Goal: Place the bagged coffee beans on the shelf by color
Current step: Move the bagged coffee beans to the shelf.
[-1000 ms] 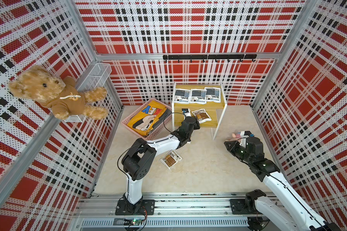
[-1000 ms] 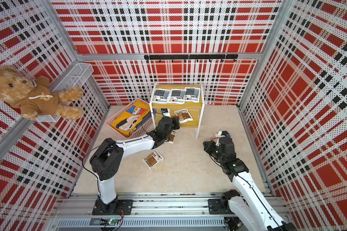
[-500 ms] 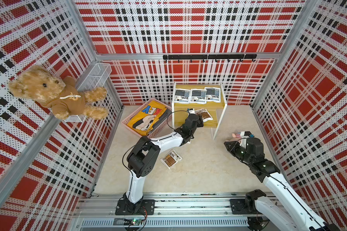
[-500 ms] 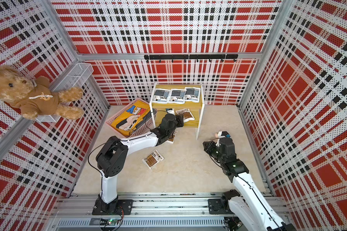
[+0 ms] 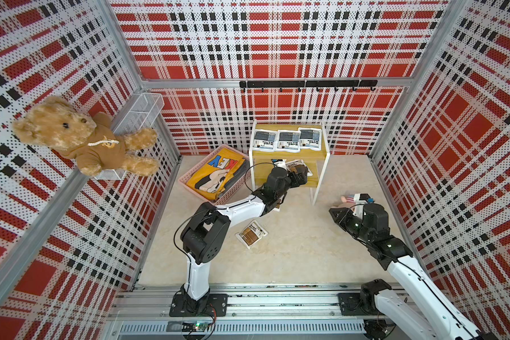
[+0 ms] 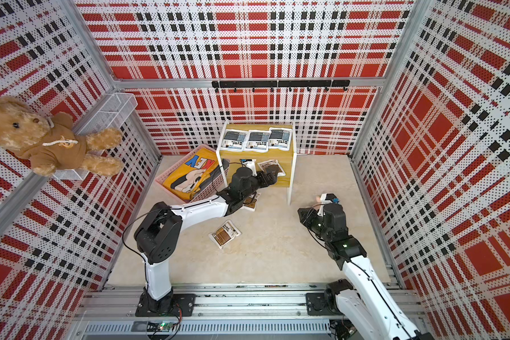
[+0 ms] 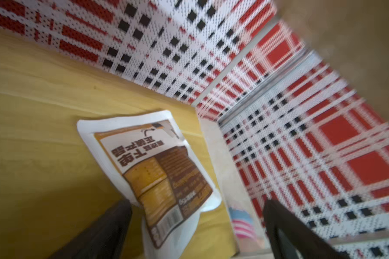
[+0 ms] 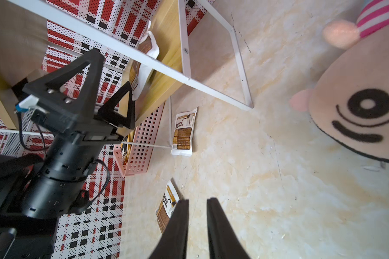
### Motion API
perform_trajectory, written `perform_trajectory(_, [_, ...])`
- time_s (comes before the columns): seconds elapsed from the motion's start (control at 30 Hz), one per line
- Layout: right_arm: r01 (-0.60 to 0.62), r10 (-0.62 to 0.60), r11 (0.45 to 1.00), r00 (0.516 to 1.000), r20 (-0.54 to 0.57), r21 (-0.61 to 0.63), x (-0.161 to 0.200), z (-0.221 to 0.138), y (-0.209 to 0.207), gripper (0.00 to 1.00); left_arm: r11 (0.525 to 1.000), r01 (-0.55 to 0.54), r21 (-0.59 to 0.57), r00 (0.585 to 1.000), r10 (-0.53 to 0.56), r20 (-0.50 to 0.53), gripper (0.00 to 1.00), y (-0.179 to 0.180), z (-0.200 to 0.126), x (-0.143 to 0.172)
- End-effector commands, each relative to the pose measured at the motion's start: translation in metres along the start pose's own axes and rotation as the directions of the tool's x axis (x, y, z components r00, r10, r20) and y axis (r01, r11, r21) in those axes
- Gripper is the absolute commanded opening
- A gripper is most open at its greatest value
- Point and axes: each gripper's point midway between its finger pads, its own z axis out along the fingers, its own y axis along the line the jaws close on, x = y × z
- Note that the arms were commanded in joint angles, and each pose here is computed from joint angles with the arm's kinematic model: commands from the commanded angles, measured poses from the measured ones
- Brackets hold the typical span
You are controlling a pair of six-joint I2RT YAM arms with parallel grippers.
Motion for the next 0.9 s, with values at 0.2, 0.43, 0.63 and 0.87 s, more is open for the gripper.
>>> perform_trajectory(0.2, [-0.001, 0.001, 1.000, 1.000, 0.020, -0.021, -0.002, -0.001, 0.001, 0.23, 0.977, 0.180, -0.114, 0.978, -0.190, -0.085, 0.99, 0.062, -0.014, 0.022])
perform_trajectory(0.43, [0.009, -0.008, 1.000, 0.999, 0.031, -0.013, -0.005, -0.003, 0.001, 0.23, 0.977, 0.164, -0.135, 0.979, -0.179, -0.103, 0.83, 0.056, 0.006, 0.022])
perform_trajectory(0.63, [0.012, -0.011, 1.000, 0.999, 0.040, -0.007, -0.007, -0.005, -0.001, 0.23, 0.973, 0.150, -0.176, 0.976, -0.174, -0.132, 0.63, 0.062, 0.013, 0.031])
perform_trajectory(0.87, [0.012, -0.012, 1.000, 0.999, 0.053, -0.004, -0.009, -0.006, -0.001, 0.22, 0.968, 0.157, -0.195, 0.969, -0.190, -0.161, 0.49, 0.069, 0.016, 0.042])
